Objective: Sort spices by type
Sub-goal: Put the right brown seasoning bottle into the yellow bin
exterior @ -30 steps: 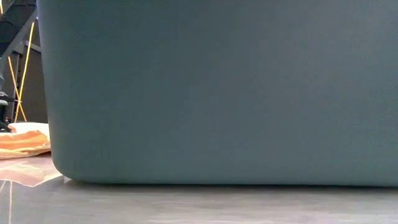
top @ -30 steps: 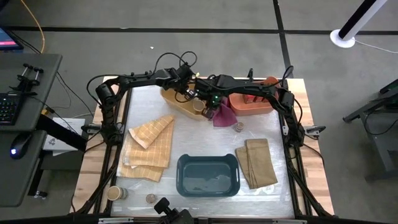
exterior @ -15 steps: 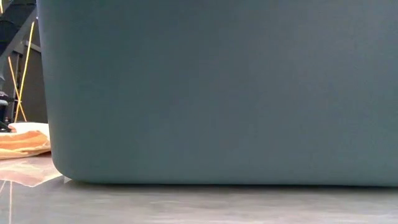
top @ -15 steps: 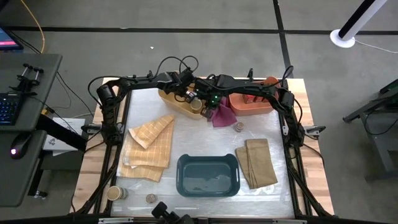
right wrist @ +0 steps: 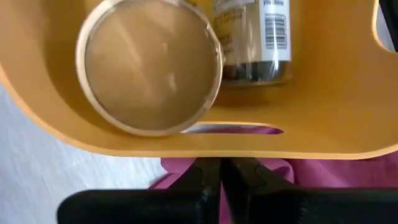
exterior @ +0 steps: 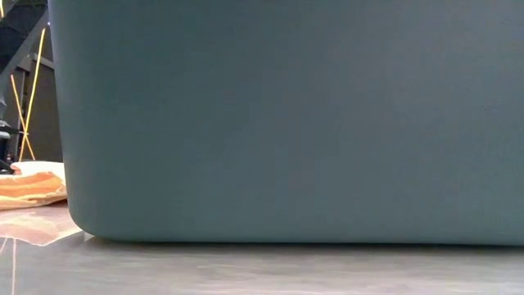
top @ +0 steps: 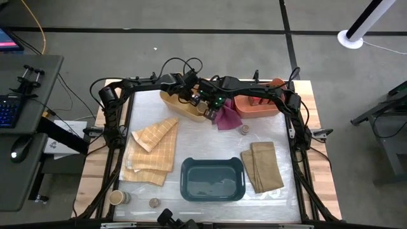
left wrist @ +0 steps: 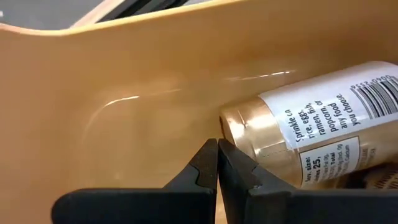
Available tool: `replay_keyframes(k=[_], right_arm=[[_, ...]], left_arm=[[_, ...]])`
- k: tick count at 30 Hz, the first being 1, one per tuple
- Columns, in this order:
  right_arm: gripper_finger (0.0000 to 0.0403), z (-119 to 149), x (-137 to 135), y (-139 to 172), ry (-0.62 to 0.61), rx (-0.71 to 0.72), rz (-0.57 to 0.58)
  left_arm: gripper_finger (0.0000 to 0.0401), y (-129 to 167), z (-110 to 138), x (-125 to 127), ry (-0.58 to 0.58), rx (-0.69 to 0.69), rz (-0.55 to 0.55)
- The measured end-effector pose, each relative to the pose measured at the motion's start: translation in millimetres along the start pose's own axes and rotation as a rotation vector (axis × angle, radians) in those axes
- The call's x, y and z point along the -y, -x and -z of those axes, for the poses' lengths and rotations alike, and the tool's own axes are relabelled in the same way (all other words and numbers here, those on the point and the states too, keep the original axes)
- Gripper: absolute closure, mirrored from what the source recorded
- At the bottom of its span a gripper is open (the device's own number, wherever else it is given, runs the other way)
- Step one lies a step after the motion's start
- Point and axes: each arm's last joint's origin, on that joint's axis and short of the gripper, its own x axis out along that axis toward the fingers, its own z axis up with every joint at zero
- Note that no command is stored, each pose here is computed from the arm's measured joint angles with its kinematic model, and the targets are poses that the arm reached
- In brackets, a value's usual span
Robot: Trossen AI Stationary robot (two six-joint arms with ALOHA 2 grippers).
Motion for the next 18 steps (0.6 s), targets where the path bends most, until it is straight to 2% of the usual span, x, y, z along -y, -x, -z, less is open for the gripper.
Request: replay_keyframes(k=[10,18], right_arm=[[0.0403,-3,0,0,-0.01,0.032,-0.007],[0.0403,-6,0,0,-0.004,0.056,-0.014]], left_arm=[[0.0401,4,-2,2,0.031,-0.001,0.084],[0.0401,29,-9,0,0.047,0.08,0.129]])
